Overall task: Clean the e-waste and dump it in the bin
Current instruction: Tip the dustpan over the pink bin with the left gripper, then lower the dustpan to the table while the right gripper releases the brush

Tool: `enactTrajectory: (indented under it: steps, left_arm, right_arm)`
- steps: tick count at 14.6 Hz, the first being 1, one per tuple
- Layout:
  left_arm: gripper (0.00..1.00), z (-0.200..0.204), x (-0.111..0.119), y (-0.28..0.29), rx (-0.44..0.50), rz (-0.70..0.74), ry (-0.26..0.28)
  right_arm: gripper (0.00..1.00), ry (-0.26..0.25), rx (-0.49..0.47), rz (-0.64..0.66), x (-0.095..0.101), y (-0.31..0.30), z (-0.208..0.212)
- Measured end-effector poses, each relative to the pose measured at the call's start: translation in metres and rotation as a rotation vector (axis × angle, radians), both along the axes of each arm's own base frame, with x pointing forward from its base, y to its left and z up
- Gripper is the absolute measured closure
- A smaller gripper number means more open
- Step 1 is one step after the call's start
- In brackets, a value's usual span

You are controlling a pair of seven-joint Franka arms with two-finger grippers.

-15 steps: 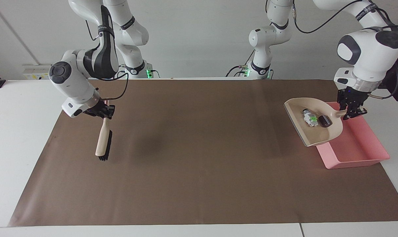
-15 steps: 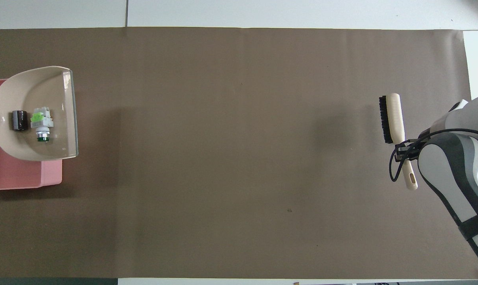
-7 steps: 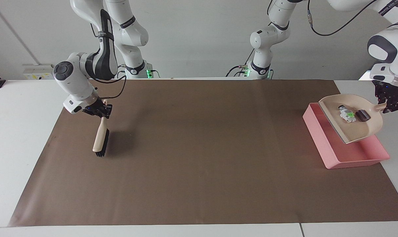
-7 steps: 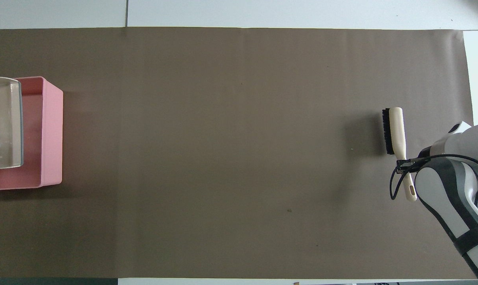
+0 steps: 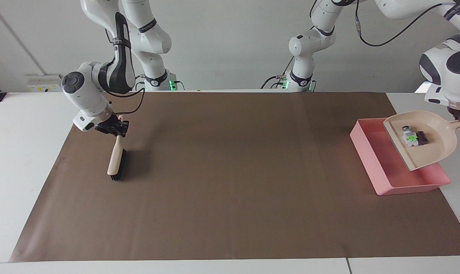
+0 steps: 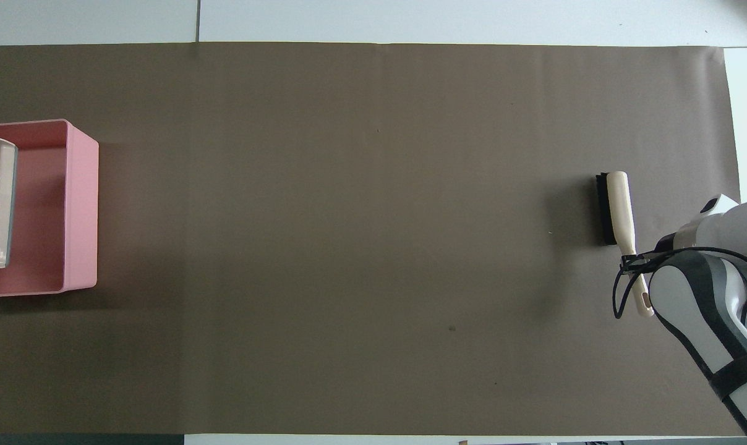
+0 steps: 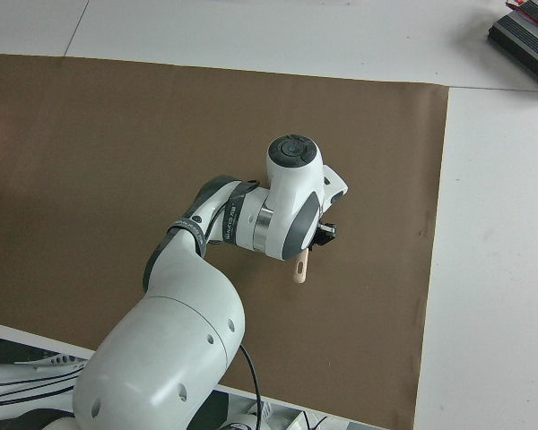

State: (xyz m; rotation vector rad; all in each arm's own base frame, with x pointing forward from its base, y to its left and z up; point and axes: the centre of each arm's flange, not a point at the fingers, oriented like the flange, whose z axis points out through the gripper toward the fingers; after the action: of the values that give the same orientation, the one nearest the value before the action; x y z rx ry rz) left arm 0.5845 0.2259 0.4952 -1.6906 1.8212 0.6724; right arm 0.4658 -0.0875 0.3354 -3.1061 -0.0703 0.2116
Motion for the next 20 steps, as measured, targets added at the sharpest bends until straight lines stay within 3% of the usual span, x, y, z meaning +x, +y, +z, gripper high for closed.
enactTrajectory:
  steps: [5, 8, 11, 13, 17, 20]
  left_arm:
    - [0.68, -0.004, 0.003, -0.02, 0.188, -0.021, 0.016]
    - [0.68, 0.02, 0.0, -0.018, 0.225, -0.019, -0.015]
    - [0.68, 0.061, -0.012, -0.026, 0.23, -0.009, -0.064]
    - [0.68, 0.071, -0.019, -0.05, 0.138, 0.008, -0.088]
    - [0.68, 0.049, -0.02, -0.123, -0.083, 0.013, -0.059]
    - [0.68, 0.009, -0.028, -0.188, -0.185, -0.004, -0.022]
  right_arm:
    - [0.74, 0.0, 0.001, 0.0, -0.003, -0.005, 0.0]
    - [0.74, 0.0, 0.001, 0.0, -0.003, -0.005, 0.0]
    - [0.65, 0.0, 0.001, 0.0, -0.003, -0.005, 0.0]
    - [0.51, 0.0, 0.001, -0.001, -0.003, -0.005, 0.0]
    - [0.41, 0.0, 0.001, -0.001, -0.003, -0.005, 0.0]
    - [0.12, -0.016, -0.003, 0.007, 0.002, -0.003, 0.007]
